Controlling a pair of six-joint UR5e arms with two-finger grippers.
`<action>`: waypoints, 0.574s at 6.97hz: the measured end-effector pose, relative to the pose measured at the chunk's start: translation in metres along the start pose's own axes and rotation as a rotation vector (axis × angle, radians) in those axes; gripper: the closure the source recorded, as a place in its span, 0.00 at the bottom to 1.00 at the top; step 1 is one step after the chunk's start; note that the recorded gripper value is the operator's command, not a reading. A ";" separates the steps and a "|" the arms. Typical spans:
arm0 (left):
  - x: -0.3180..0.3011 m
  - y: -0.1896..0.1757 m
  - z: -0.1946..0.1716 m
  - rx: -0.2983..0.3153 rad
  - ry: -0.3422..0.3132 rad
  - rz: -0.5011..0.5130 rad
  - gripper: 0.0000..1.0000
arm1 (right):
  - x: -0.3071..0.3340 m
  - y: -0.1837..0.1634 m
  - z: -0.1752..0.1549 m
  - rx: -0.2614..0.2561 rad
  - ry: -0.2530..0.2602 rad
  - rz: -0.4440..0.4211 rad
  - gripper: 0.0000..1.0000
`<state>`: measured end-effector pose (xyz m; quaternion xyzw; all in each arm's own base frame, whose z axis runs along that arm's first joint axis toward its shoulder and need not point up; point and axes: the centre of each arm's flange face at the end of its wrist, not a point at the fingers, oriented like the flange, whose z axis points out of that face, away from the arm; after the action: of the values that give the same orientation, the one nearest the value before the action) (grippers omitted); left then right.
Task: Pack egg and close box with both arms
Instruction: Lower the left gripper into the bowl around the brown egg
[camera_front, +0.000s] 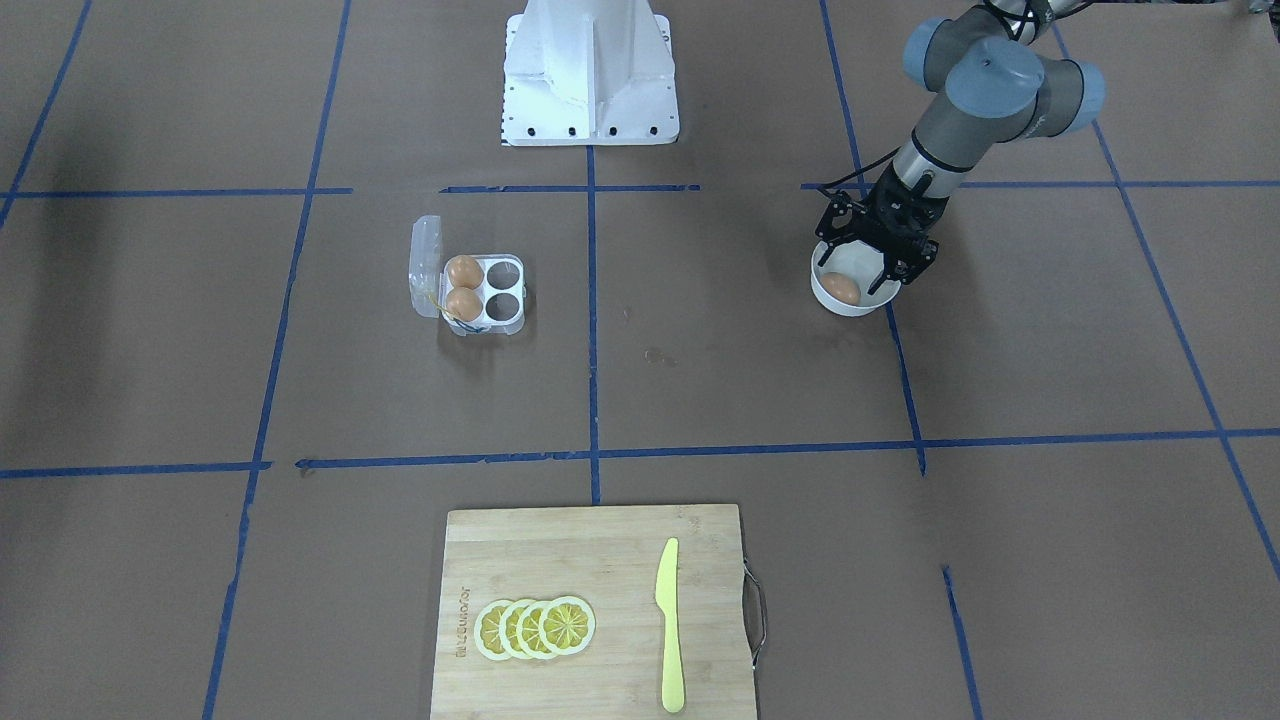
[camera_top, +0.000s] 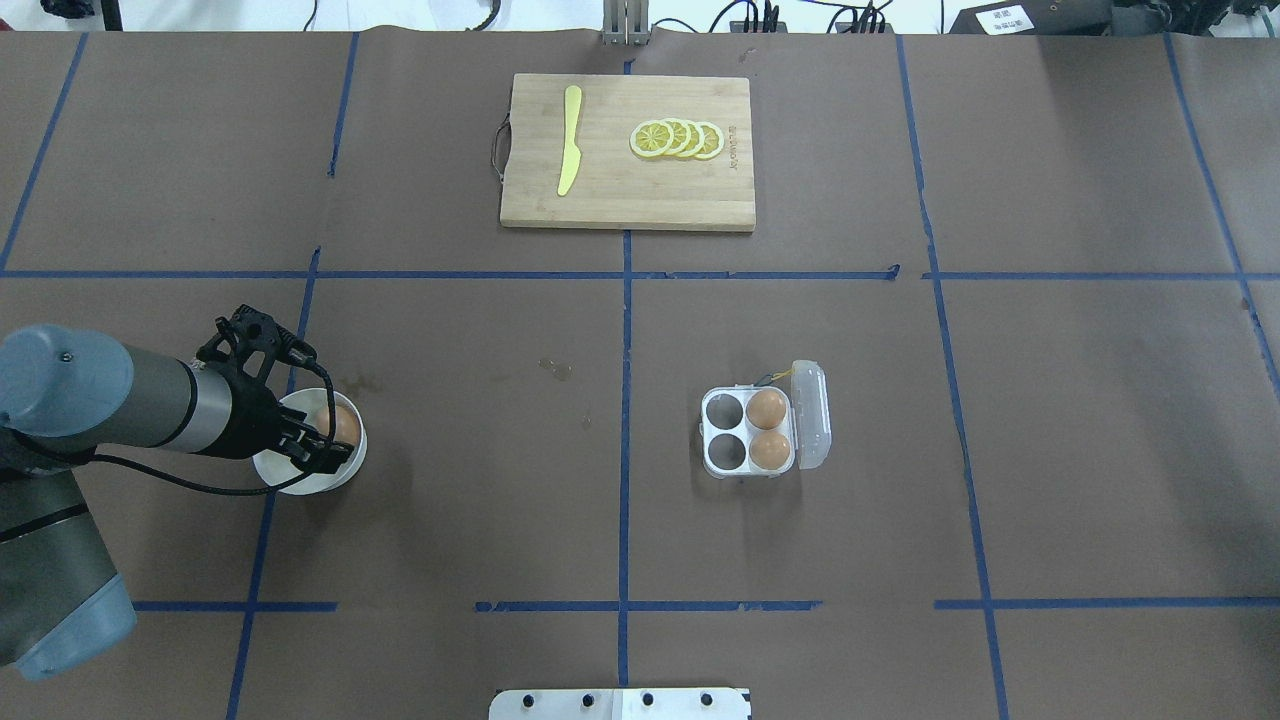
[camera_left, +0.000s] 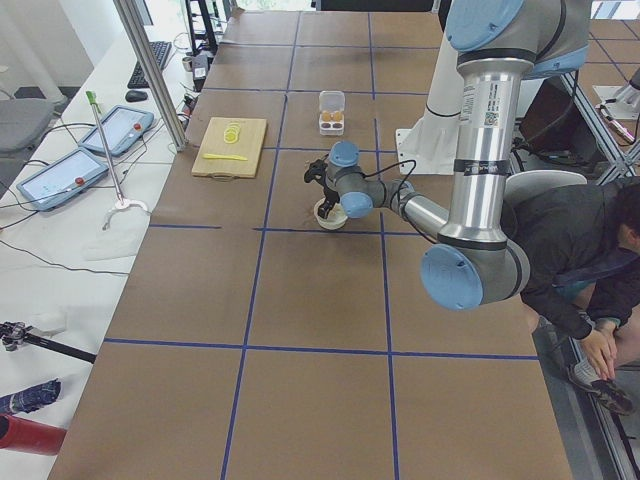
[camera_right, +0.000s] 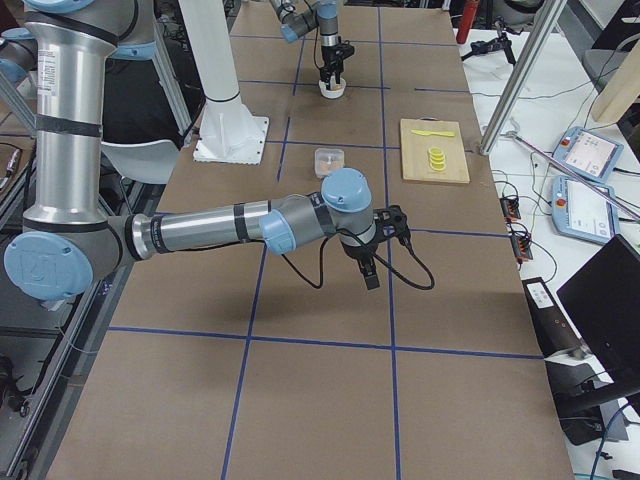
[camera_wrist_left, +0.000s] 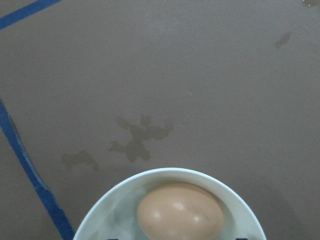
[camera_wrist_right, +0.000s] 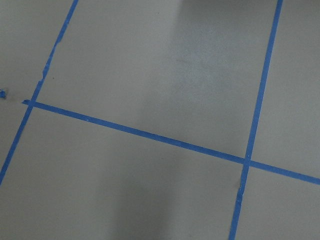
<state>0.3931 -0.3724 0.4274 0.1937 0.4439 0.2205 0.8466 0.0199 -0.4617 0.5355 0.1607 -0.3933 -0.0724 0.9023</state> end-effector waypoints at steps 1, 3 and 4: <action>0.001 -0.001 0.001 0.000 0.001 0.000 0.21 | 0.000 0.000 0.000 0.000 0.000 0.000 0.00; -0.001 -0.001 0.005 -0.005 -0.003 -0.003 0.23 | 0.000 0.000 0.000 0.001 0.000 -0.001 0.00; -0.001 -0.003 0.008 -0.006 -0.004 -0.006 0.26 | 0.000 0.000 0.000 0.001 0.000 -0.001 0.00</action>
<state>0.3995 -0.3758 0.4306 0.1904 0.4422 0.2186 0.8488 0.0200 -0.4617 0.5350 0.1612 -0.3933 -0.0726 0.9022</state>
